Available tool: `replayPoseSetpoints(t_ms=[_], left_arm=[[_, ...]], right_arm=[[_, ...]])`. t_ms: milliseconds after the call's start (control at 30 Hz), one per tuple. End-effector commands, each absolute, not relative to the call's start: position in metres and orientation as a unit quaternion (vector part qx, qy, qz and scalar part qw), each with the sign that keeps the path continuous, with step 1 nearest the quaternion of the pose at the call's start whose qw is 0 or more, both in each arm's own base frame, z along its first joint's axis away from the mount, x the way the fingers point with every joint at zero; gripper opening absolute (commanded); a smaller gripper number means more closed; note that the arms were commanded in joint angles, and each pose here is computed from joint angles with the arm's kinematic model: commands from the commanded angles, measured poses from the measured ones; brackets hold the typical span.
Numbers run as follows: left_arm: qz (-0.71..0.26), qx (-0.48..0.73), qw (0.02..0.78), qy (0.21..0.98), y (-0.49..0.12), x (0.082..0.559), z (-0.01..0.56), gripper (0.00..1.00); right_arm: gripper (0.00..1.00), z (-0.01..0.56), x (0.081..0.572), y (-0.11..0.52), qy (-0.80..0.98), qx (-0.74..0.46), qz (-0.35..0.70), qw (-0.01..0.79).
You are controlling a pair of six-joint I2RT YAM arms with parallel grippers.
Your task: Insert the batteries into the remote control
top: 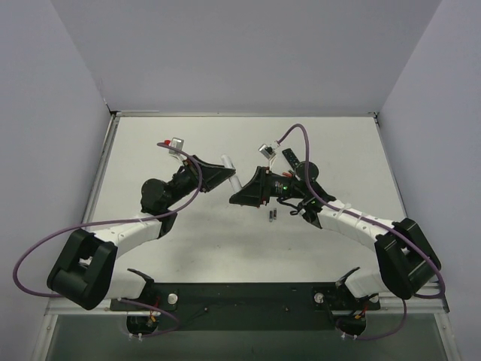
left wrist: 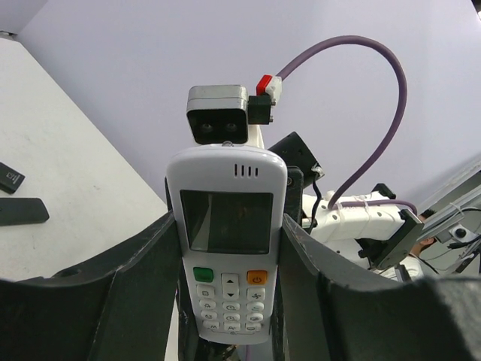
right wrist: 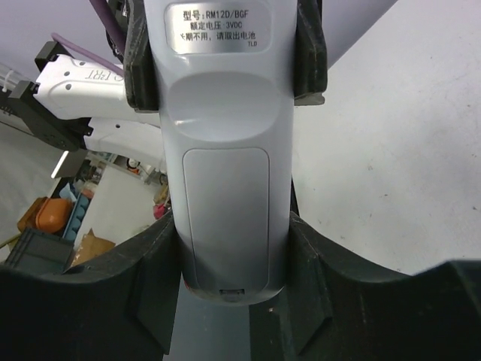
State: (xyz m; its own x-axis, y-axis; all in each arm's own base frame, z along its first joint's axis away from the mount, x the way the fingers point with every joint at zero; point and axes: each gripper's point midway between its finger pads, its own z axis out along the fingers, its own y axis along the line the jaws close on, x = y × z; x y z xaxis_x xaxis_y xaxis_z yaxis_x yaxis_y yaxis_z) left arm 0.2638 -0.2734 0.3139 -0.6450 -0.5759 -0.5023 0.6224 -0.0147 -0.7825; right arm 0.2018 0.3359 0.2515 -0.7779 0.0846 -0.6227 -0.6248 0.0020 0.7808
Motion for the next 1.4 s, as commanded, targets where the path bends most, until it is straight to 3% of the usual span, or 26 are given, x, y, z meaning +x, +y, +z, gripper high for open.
replayPoseSetpoints(t_ms=[0, 100, 133, 167, 300, 600, 1033, 1367], left_arm=[[-0.705, 0.042, 0.446, 0.549, -0.272, 0.261, 0.325, 0.54], [-0.669, 0.024, 0.452, 0.59, -0.269, 0.27, 0.311, 0.8], [-0.649, 0.035, 0.471, 0.596, -0.267, 0.27, 0.313, 0.84], [-0.627, 0.025, 0.483, 0.611, -0.264, 0.278, 0.31, 0.87], [-0.506, 0.006, 0.492, 0.708, -0.258, 0.29, 0.282, 0.94], [-0.469, -0.036, 0.478, 0.742, -0.263, 0.295, 0.254, 0.95], [-0.505, -0.062, 0.435, 0.743, -0.282, 0.287, 0.229, 0.86], [-0.522, -0.066, 0.444, 0.725, -0.285, 0.289, 0.228, 0.75]], right_arm=[[0.08, 0.282, 0.198, 0.336, 0.618, -0.259, 0.674, 0.312], [0.02, 0.272, 0.208, 0.331, 0.65, -0.267, 0.621, 0.347], [0.0, 0.253, 0.208, 0.327, 0.692, -0.255, 0.592, 0.326], [0.0, 0.243, 0.221, 0.323, 0.708, -0.264, 0.544, 0.365], [0.0, 0.215, 0.238, 0.3, 0.784, -0.254, 0.409, 0.392], [0.0, 0.191, 0.25, 0.292, 0.827, -0.264, 0.221, 0.444], [0.0, 0.179, 0.249, 0.297, 0.837, -0.248, 0.196, 0.447], [0.0, 0.174, 0.244, 0.302, 0.84, -0.25, 0.204, 0.436]])
